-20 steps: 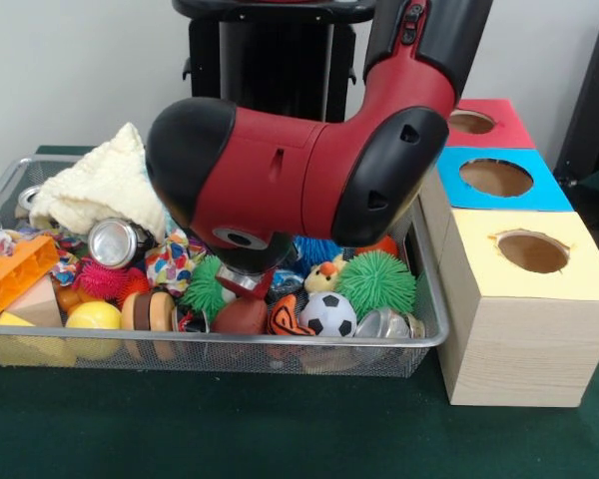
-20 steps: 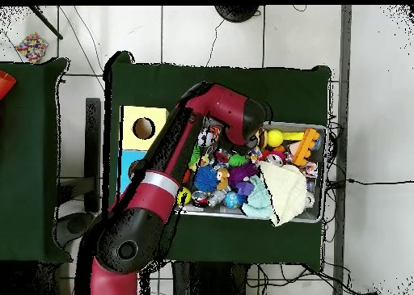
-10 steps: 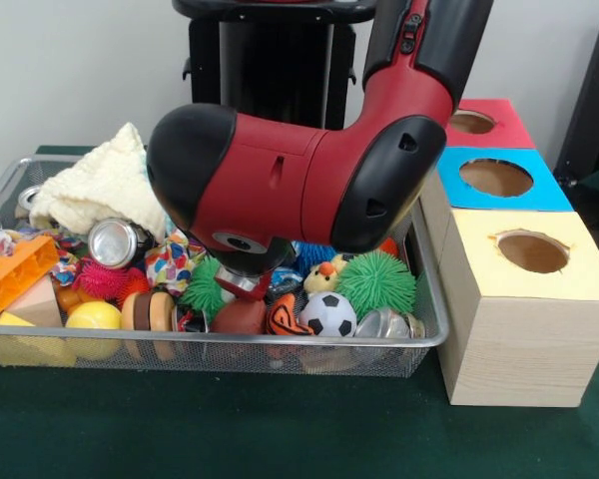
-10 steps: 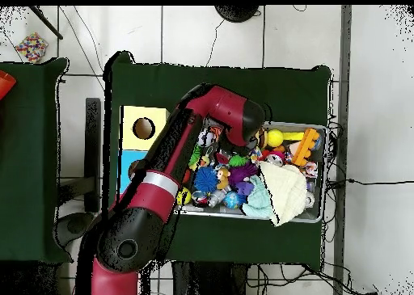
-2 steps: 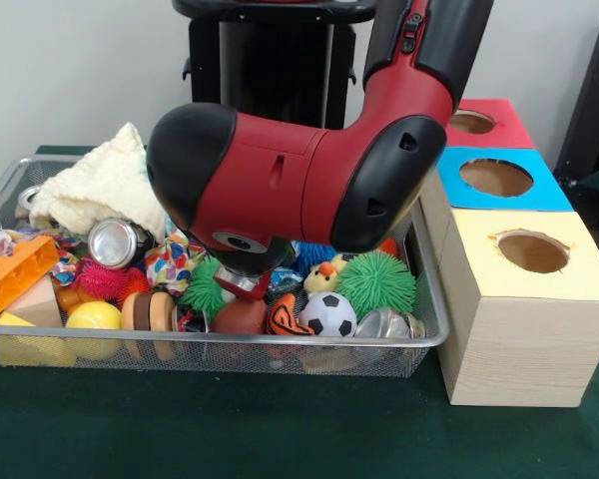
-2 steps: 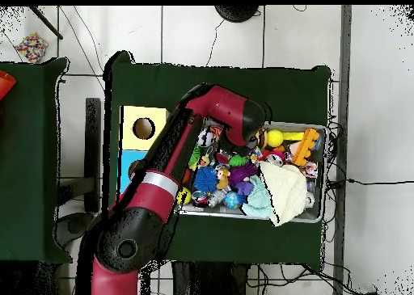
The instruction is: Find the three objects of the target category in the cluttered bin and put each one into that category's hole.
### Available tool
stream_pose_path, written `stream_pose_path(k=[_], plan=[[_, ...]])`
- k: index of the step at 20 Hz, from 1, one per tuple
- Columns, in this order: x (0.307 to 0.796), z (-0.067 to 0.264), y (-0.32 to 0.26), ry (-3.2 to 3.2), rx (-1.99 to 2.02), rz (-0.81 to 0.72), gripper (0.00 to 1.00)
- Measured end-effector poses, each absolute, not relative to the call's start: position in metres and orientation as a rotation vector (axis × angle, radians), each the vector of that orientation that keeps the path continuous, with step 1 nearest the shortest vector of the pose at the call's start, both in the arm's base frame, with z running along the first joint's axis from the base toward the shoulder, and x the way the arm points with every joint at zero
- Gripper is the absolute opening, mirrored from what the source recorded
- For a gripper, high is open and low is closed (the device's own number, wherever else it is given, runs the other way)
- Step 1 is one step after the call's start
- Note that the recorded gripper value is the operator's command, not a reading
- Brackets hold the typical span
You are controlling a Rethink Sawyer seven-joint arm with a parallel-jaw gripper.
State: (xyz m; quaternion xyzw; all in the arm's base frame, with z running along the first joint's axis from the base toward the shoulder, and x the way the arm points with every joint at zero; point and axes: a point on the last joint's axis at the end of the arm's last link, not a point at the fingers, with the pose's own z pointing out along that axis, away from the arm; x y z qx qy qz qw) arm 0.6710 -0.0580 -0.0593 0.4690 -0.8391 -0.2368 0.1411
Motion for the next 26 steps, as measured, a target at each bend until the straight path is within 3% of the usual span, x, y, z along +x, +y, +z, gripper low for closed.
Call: stream_pose_path(k=[1, 26], plan=[[0.671, -0.059, -0.058, -2.423, 1.355, -0.683, 0.00], [0.676, -0.050, -0.068, -2.448, 1.349, -0.673, 0.00]])
